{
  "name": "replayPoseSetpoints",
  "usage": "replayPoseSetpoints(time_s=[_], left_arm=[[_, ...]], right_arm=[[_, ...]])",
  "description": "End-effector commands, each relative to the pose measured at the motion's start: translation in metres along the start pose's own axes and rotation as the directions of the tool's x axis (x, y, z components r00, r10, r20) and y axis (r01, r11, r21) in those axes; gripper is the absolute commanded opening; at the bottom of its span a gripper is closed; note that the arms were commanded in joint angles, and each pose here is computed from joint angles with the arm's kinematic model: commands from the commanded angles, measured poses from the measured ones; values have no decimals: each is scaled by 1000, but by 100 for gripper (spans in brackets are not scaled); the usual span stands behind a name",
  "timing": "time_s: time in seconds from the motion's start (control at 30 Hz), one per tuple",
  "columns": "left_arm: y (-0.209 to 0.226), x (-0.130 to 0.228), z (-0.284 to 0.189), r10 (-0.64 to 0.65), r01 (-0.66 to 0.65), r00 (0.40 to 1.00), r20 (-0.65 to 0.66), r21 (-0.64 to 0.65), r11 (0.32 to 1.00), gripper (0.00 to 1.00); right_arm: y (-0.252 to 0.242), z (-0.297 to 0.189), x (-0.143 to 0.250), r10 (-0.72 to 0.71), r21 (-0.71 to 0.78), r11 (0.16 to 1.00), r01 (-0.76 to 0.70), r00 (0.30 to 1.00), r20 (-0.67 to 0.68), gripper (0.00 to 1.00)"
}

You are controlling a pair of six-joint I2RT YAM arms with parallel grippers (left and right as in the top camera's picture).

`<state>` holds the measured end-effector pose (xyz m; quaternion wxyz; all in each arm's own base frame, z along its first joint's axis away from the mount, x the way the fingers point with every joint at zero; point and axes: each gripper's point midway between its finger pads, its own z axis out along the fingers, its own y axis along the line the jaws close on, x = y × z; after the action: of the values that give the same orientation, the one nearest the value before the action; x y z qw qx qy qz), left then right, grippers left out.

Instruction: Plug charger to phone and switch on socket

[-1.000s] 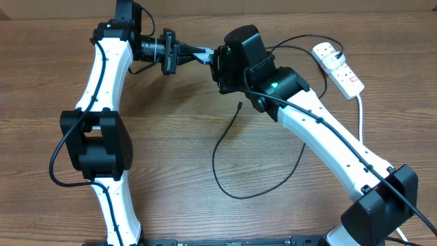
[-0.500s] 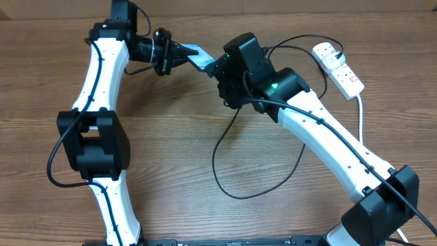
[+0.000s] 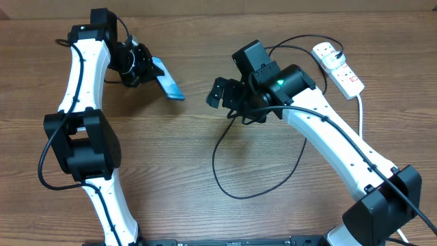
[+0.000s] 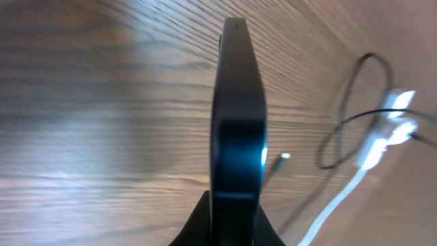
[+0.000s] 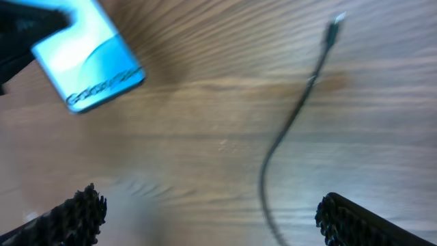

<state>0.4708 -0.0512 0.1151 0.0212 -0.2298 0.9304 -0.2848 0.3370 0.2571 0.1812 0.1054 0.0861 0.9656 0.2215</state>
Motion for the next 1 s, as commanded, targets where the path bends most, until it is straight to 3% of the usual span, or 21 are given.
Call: replayPoseSetpoints(time_s=[0.0,0.27,0.3,0.4,0.5,0.73,0.97], left_arm=[[-6,-2,-12,173,-172,984,43,-31,985,4],[-15,4,-12,278,-278,960,22,25,960,4],[-18,8,-12,284,-284,959,11,45,958,4],[-35,18,-14,350,-345,937,-3,157,925,4],[-47,26,-17,388,-374,922,-10,240,896,4],[-41,38,-18,449,-427,892,-41,243,871,4],[-38,45,-18,457,-429,887,-68,245,869,4]], right_arm=[[-10,-13,-18,-57,70,996,49,991,121,100],[-45,41,-20,12,203,979,-31,995,98,80],[-48,55,-21,14,214,976,-33,996,87,73],[-52,78,-24,17,225,974,-33,997,75,64],[-56,95,-26,19,235,971,-35,997,69,62],[-72,139,-34,15,281,959,-37,997,79,54],[-92,138,-55,16,339,938,-71,987,160,51]])
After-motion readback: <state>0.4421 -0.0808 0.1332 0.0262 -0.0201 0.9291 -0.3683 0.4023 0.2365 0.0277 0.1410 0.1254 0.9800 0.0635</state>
